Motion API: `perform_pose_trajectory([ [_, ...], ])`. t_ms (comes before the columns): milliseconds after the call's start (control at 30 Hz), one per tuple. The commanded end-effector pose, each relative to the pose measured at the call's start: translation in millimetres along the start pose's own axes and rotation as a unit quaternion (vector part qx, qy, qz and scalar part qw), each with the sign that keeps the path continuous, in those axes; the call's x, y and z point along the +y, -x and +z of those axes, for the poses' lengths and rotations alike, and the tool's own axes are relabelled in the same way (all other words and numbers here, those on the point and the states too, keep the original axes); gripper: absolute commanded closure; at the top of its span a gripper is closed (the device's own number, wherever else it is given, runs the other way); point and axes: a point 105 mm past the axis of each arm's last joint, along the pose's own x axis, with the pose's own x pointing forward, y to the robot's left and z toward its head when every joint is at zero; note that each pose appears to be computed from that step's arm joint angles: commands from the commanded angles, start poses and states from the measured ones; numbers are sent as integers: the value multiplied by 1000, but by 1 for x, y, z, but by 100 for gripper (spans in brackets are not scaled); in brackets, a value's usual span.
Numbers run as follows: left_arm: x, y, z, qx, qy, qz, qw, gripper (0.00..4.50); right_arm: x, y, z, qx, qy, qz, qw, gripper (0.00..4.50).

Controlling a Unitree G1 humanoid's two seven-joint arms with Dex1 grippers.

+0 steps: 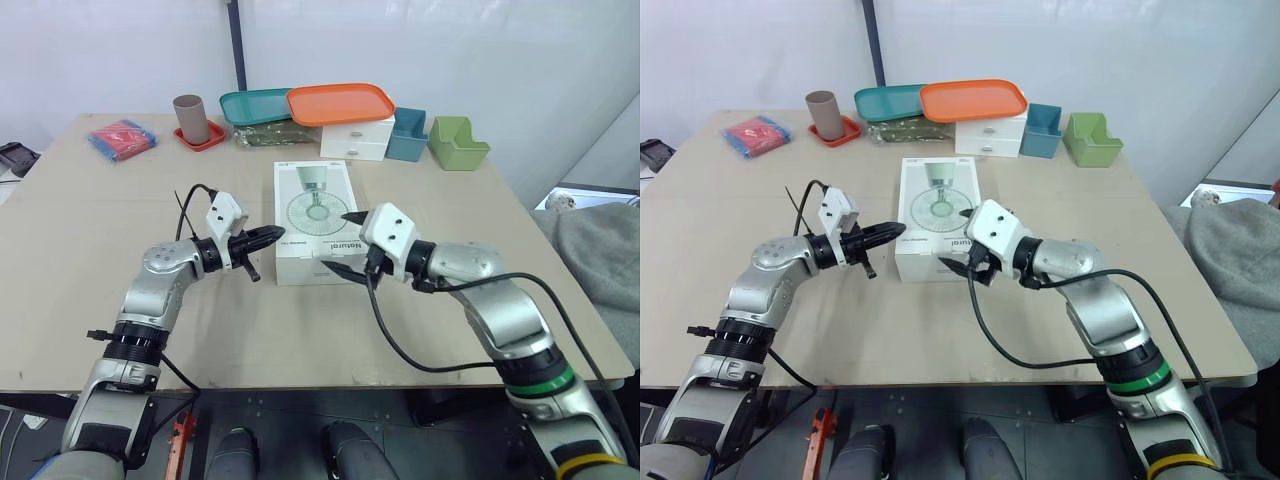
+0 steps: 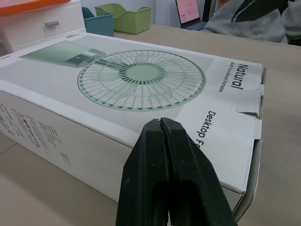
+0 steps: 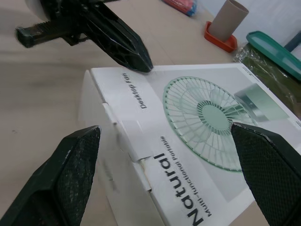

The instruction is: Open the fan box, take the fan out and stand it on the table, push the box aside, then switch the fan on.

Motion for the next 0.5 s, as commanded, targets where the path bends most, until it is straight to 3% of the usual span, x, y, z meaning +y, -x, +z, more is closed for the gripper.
perform_pose_trajectory([
  [33,-1,-2,10,-15,-21,-1,1000,442,-9,-4,8,-7,35,-13,999,0],
  [500,-4,-5,10,-23,-20,1,1000,442,-10,-9,1,7,37,-16,999,0],
])
